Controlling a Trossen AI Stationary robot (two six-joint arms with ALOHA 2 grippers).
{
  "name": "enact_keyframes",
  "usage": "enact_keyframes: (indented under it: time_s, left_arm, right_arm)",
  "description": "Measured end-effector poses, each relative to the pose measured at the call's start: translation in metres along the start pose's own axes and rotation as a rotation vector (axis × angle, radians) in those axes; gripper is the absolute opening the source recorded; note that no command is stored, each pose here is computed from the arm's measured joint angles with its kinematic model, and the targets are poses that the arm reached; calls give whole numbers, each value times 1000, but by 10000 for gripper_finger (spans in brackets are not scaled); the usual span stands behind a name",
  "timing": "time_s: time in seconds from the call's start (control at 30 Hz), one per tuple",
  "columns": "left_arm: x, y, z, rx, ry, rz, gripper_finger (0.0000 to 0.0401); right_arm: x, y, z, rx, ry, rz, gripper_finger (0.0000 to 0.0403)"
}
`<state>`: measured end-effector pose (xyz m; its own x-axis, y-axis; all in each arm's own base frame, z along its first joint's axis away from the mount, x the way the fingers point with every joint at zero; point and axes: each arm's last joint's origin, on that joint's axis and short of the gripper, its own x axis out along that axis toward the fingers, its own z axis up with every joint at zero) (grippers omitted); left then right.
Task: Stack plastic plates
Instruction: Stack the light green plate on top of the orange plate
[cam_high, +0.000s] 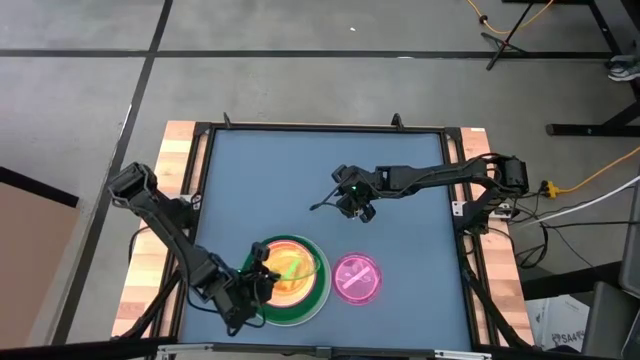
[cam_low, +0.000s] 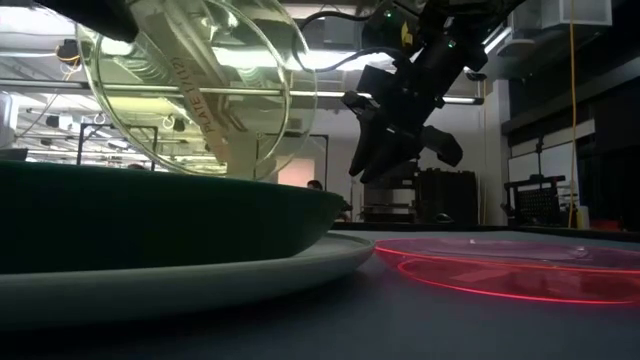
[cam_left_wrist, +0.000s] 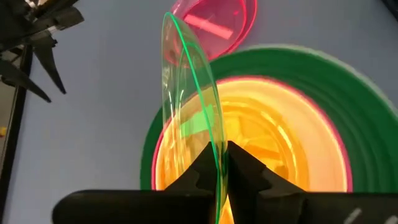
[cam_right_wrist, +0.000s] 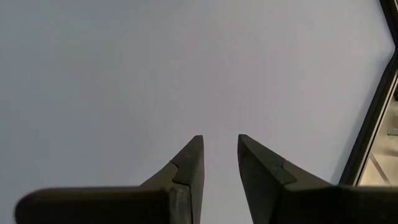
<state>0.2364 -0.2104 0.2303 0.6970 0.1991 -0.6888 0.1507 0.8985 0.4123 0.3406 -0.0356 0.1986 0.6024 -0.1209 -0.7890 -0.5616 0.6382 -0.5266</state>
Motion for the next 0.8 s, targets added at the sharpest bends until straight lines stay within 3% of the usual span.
enact_keyframes:
  time_s: [0.53, 0.8]
  left_arm:
    - [16, -11, -12, 84, 121, -24, 12]
    - [18, -12, -13, 48, 142, -56, 12]
  right_arm:
    - [0, 0, 0, 0, 2, 4, 89]
    - [0, 0, 0, 0, 3, 5, 89]
